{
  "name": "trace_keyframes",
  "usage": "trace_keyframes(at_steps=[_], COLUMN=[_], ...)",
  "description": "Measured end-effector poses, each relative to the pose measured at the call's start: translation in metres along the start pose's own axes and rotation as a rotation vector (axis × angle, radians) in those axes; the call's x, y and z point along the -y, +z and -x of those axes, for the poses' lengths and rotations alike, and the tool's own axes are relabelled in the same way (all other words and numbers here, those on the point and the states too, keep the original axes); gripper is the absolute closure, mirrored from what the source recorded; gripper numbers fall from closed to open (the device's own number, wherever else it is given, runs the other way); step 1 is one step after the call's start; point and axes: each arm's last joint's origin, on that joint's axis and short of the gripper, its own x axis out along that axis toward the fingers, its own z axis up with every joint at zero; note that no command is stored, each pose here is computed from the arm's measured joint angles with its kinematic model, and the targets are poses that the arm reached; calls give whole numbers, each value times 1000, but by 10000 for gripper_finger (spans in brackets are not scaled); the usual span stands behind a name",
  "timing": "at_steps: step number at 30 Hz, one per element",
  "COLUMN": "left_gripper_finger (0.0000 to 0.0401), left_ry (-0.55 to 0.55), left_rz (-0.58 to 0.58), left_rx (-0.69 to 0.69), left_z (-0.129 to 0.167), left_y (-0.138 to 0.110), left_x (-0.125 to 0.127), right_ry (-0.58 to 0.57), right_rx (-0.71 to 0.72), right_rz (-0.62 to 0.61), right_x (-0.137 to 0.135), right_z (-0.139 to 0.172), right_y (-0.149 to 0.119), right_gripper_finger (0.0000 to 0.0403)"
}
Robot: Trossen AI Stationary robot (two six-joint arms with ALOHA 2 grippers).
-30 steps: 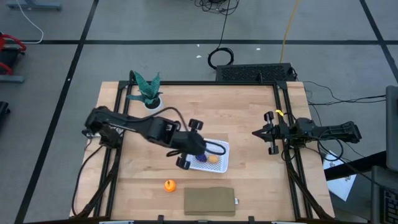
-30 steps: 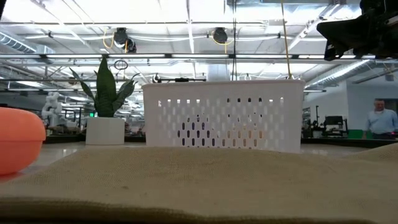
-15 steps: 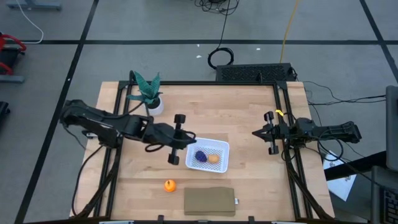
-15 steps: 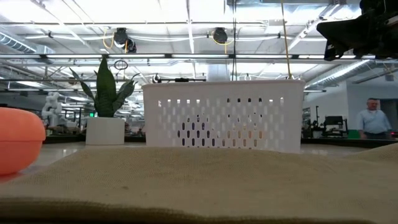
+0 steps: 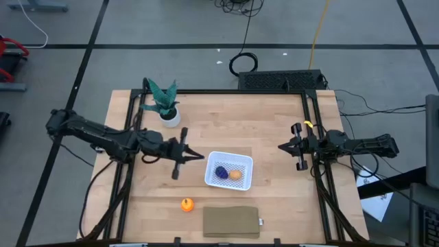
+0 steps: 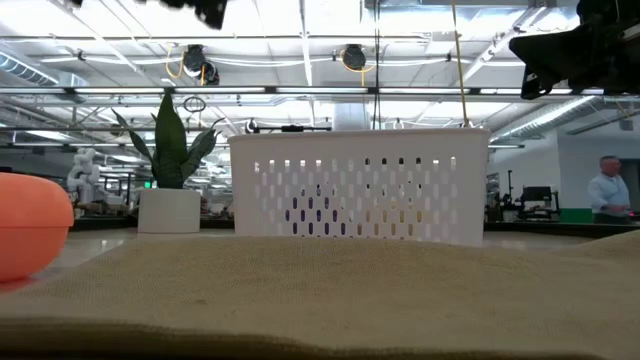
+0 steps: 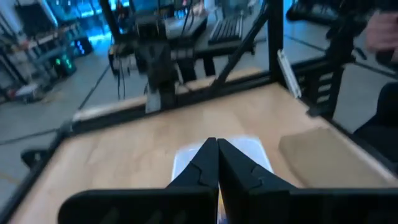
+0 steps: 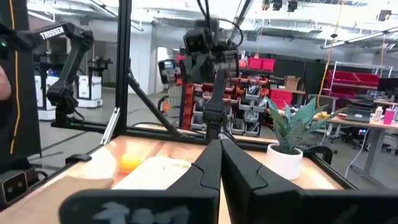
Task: Pick and placing Produce into tupperware
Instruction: Put the orange into the white basket
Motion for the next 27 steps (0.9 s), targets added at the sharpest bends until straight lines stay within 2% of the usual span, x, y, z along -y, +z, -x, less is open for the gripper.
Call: trace_keyframes(at_steps=[3,6,13,17,27], left_gripper_finger=[401,401,401,401,401], left_ry=[23,71,85,127,118], left_rz=[11,12,15,27,49], left_rx=[-25,64,164,161,131], left_z=[8,22,50,60,72], left_y=[-27,-35,-64,-81,-111], left_x=[1,2,7,8,14], right_ry=[-2,-2,-2,-1,1], right_rx=[-1,-2,-7,-13,-34], right_rz=[0,-18,-27,-27,-23], right_x=[0,0,0,0,0], right_z=[0,0,0,0,-2], right_y=[0,0,-1,-1,-3], right_gripper_finger=[403,403,403,403,403])
